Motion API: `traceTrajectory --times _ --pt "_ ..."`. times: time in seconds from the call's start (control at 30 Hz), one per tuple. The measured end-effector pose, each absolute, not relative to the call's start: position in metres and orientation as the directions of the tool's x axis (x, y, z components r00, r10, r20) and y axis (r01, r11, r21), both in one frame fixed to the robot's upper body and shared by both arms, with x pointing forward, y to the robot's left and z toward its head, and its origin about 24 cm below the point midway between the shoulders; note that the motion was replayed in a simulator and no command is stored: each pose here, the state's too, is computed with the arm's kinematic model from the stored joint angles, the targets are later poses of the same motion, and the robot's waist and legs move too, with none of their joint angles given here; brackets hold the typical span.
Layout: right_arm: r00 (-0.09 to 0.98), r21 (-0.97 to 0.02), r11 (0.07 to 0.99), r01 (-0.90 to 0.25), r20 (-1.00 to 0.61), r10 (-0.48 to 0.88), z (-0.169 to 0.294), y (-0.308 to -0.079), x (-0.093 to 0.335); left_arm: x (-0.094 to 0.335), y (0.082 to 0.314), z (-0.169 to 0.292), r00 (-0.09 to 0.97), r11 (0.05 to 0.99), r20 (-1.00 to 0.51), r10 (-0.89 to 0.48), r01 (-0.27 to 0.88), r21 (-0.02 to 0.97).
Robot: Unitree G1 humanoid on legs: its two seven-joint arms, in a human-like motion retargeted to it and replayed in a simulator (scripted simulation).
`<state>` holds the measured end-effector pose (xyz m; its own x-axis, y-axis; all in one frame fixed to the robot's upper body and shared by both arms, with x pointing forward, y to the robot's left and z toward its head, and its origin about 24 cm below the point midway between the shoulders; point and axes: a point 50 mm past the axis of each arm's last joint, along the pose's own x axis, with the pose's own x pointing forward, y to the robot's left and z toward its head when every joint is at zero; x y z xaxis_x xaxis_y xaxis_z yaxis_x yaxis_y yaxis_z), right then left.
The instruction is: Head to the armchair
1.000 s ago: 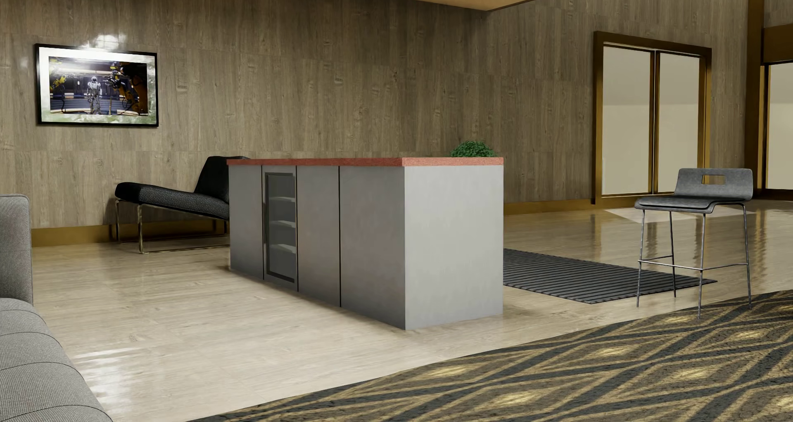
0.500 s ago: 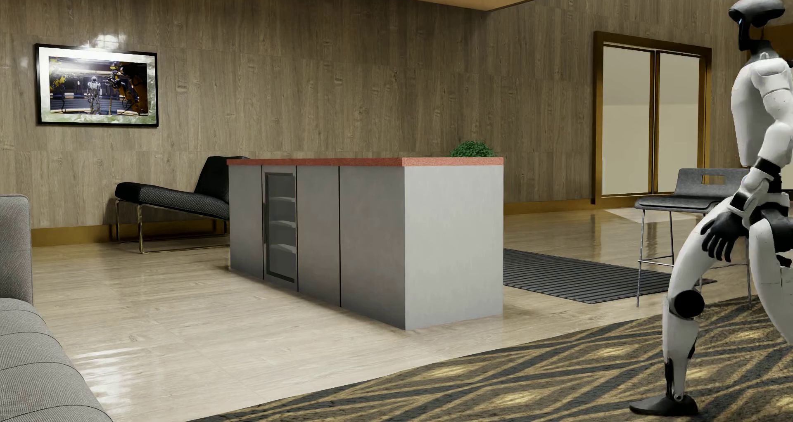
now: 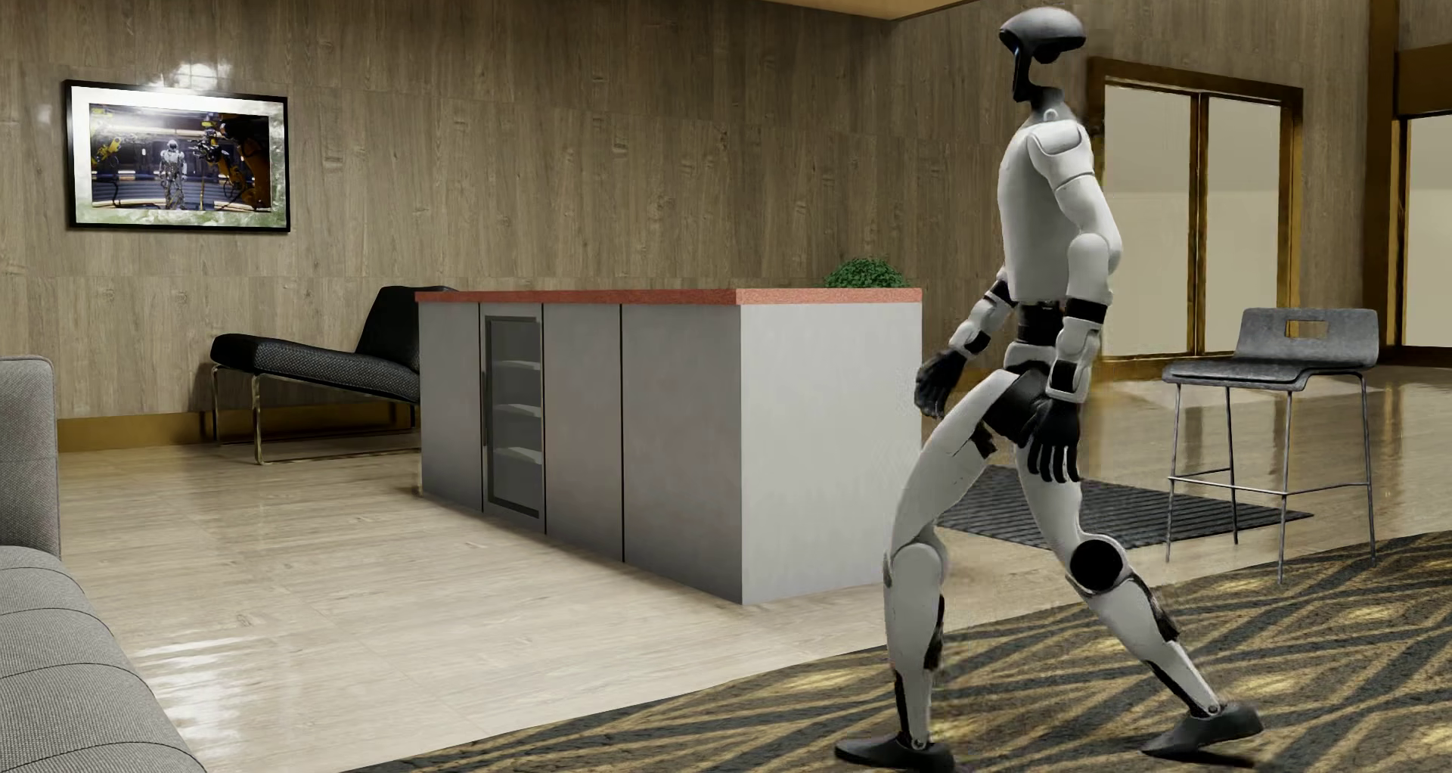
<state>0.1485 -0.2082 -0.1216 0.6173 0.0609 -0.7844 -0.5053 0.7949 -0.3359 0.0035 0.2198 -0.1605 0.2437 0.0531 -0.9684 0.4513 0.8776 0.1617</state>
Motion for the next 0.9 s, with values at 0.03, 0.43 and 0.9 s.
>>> traceTrajectory --times 0.03,0.43,0.9 --pt "0.610 -0.321 0.812 -0.487 -0.791 0.053 -0.124 -0.209 0.141 -0.006 0.221 -0.162 0.207 0.865 -0.977 0.055 0.478 0.150" --pt "0.204 -0.095 0.767 -0.635 -0.978 0.047 -0.163 -0.199 0.000 0.092 0.228 -0.137 0.519 0.874 -0.854 0.041 0.395 0.282" --pt "0.462 -0.256 0.800 -0.543 -0.887 0.029 -0.144 -0.213 0.087 -0.023 0.245 -0.153 0.192 0.890 -0.973 0.128 0.410 0.198"
